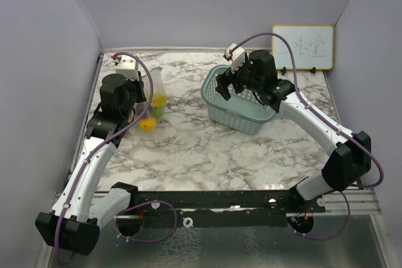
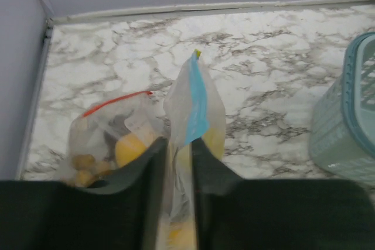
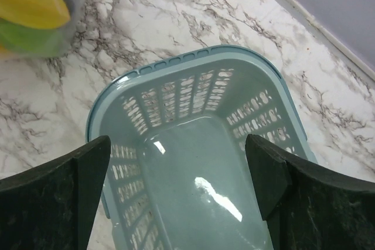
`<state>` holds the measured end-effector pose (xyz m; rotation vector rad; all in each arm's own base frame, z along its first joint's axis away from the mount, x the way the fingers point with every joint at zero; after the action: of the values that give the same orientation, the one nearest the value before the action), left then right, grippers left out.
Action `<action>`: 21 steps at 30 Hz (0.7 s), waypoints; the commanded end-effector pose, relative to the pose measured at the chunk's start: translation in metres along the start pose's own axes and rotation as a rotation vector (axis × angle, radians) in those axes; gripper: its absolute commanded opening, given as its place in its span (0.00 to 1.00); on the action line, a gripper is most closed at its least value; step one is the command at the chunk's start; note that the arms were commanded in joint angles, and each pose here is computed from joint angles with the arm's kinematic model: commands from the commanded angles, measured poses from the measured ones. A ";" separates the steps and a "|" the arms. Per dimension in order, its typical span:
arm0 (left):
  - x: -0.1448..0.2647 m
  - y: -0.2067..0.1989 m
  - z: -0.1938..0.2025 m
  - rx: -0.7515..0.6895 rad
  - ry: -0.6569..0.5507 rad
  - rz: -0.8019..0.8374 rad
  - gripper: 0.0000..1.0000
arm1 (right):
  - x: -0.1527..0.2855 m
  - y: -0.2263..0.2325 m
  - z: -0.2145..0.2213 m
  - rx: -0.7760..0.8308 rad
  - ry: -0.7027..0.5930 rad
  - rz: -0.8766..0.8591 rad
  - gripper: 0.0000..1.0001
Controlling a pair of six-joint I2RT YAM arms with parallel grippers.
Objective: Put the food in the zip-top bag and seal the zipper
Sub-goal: Place the zipper food storage bag at the center of the board, then reset both arms
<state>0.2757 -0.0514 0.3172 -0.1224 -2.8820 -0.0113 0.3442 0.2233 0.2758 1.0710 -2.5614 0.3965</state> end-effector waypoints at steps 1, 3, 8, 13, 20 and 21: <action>-0.004 -0.008 -0.020 0.072 -0.084 0.048 0.43 | 0.005 0.000 -0.022 -0.120 -0.032 0.042 1.00; -0.007 -0.014 -0.029 0.078 -0.067 0.087 0.98 | 0.003 -0.003 -0.027 -0.166 -0.030 0.066 1.00; -0.012 -0.026 -0.058 0.081 -0.043 0.165 0.99 | -0.003 -0.011 -0.037 -0.253 0.025 0.124 0.99; -0.020 -0.034 -0.075 0.231 -0.045 0.168 0.99 | -0.006 -0.014 -0.039 -0.315 0.046 0.164 1.00; -0.030 0.005 -0.065 0.334 -0.001 -0.275 0.99 | 0.000 -0.019 -0.050 -0.366 0.022 0.218 1.00; -0.031 0.008 -0.062 0.332 -0.005 -0.304 0.99 | 0.001 -0.019 -0.051 -0.368 0.018 0.219 1.00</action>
<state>0.3232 -0.0736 0.3819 -0.0210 -2.8745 0.3758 0.3652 0.2304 0.3087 0.7328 -2.5632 0.0368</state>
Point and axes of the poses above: each gripper's point midway between its finger pads, its own x axis back along the fingers, its own y axis along the line the jaws close on, z = x × y, the point moved 6 cm from there along x, back along the fingers
